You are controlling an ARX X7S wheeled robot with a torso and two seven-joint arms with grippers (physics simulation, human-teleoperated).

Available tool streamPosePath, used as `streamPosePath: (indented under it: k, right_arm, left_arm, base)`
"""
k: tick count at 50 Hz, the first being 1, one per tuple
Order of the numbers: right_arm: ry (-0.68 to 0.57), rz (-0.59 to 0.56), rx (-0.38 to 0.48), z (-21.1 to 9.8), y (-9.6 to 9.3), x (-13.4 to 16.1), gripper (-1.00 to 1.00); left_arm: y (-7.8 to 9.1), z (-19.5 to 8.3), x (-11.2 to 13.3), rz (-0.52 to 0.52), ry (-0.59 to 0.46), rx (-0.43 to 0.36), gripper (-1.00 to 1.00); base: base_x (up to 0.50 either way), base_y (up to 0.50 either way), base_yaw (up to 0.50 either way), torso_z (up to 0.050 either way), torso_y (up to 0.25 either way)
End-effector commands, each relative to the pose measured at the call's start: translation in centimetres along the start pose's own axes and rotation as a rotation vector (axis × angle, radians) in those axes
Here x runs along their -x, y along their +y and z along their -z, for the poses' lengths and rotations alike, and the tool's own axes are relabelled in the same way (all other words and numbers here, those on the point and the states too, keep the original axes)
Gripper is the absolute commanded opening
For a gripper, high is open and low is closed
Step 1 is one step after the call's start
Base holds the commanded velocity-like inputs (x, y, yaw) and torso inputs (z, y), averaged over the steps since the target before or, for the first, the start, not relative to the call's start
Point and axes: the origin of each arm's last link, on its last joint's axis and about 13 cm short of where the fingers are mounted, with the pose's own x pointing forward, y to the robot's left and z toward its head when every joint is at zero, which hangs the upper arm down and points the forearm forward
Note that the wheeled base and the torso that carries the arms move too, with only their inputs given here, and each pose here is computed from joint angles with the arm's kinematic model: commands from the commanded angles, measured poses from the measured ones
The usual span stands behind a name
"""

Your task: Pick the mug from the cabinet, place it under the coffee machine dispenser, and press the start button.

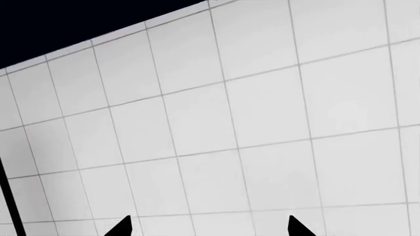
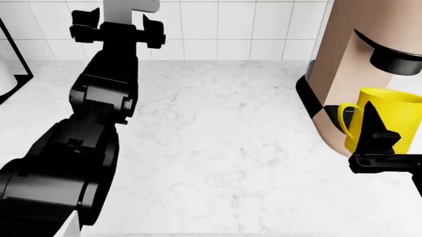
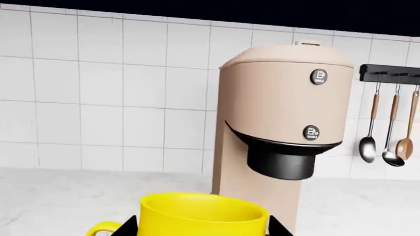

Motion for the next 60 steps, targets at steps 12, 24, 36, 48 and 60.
streamPosePath:
  k: [12,24,36,48,60]
  right_arm:
    - [-0.036,0.049,0.037,6.6,-0.7,-2.4,-1.00]
    - [-0.046,0.106,0.026,7.3,-1.5,-4.2,-1.00]
    - [-0.060,0.139,0.061,7.7,-2.2,-6.2,-1.00]
    - [-0.059,0.180,0.089,8.2,-3.1,-8.4,-1.00]
    - [-0.056,0.208,0.095,8.8,-3.5,-10.1,-1.00]
  left_arm:
    - [-0.4,0.6,0.2,0.008,0.011,-0.005,1.00]
    - [-0.5,0.8,0.3,0.010,0.014,-0.007,1.00]
    - [-0.5,1.0,0.4,0.011,0.017,-0.009,1.00]
    - [-0.6,0.9,0.4,0.013,0.017,-0.009,1.00]
    - [-0.6,0.9,0.4,0.013,0.016,-0.008,1.00]
  base:
    - [0.00,0.00,0.00,0.000,0.000]
    - [0.00,0.00,0.00,0.000,0.000]
    - [0.00,0.00,0.00,0.000,0.000]
    - [0.00,0.00,0.00,0.000,0.000]
    - [0.00,0.00,0.00,0.000,0.000]
